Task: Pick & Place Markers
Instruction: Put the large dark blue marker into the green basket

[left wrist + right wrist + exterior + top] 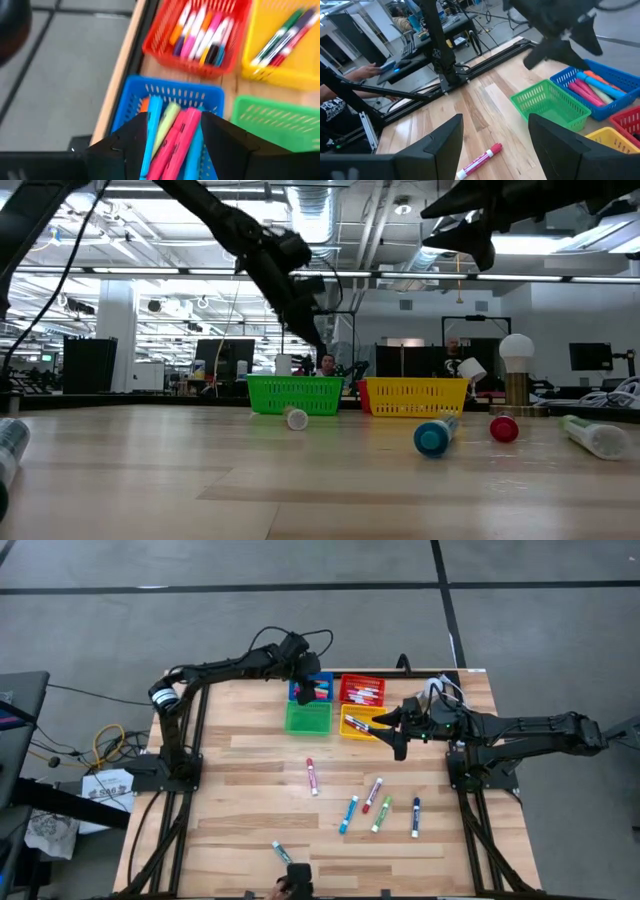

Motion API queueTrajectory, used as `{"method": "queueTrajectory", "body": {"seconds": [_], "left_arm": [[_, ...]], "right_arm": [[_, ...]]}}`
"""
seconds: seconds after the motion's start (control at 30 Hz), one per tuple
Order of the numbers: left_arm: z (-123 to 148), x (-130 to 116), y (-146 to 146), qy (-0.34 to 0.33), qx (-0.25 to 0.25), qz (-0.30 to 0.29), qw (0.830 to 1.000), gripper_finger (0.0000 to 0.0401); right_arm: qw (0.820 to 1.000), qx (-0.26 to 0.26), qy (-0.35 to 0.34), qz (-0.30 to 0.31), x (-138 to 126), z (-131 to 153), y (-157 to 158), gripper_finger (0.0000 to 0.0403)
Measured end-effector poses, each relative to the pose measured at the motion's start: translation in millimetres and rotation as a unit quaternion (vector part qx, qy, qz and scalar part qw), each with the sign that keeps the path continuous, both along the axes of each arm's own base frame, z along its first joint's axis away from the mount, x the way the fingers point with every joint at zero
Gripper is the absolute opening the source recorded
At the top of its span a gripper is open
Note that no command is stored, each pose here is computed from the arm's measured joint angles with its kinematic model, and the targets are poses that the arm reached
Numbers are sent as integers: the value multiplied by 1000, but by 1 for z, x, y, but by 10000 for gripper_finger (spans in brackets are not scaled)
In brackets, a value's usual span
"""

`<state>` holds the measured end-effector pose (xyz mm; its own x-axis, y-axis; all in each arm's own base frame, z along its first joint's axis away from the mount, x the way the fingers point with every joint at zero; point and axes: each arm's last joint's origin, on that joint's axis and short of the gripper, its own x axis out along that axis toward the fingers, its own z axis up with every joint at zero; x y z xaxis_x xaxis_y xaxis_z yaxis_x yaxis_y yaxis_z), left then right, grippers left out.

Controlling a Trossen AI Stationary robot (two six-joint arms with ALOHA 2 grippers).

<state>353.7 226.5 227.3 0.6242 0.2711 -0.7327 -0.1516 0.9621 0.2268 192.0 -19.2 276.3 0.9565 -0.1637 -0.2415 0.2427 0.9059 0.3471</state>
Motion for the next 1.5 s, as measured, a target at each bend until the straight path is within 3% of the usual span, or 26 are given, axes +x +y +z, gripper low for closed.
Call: {"method": "queueTrajectory", "body": {"seconds": [0.17, 0.4, 0.53, 0.7, 0.93, 1.17, 1.33, 1.5], "left_arm": [[46, -8, -20, -59, 12, 5, 998, 186], [115, -32, -57, -178, -49, 65, 981, 186], [148, -48, -84, -231, -61, 56, 969, 186], [166, -75, -119, -268, -78, 32, 960, 186], [147, -108, -162, -297, -123, -4, 947, 186], [103, -128, -201, -383, -156, -72, 908, 186], [69, -140, -220, -402, -185, -108, 890, 186], [41, -149, -231, -396, -203, -124, 887, 186]], "right_arm": [[1000, -24, 4, 6, 0, 0, 0, 214], [1000, -26, 5, 7, 0, 0, 0, 214], [1000, -26, 5, 7, 0, 0, 0, 214], [1000, -26, 5, 7, 0, 0, 0, 214], [1000, -26, 5, 7, 0, 0, 0, 214], [1000, -26, 5, 7, 0, 0, 0, 214], [1000, -25, 4, 8, 0, 0, 1, 214], [1000, -17, 3, 10, 0, 0, 2, 214]]}}
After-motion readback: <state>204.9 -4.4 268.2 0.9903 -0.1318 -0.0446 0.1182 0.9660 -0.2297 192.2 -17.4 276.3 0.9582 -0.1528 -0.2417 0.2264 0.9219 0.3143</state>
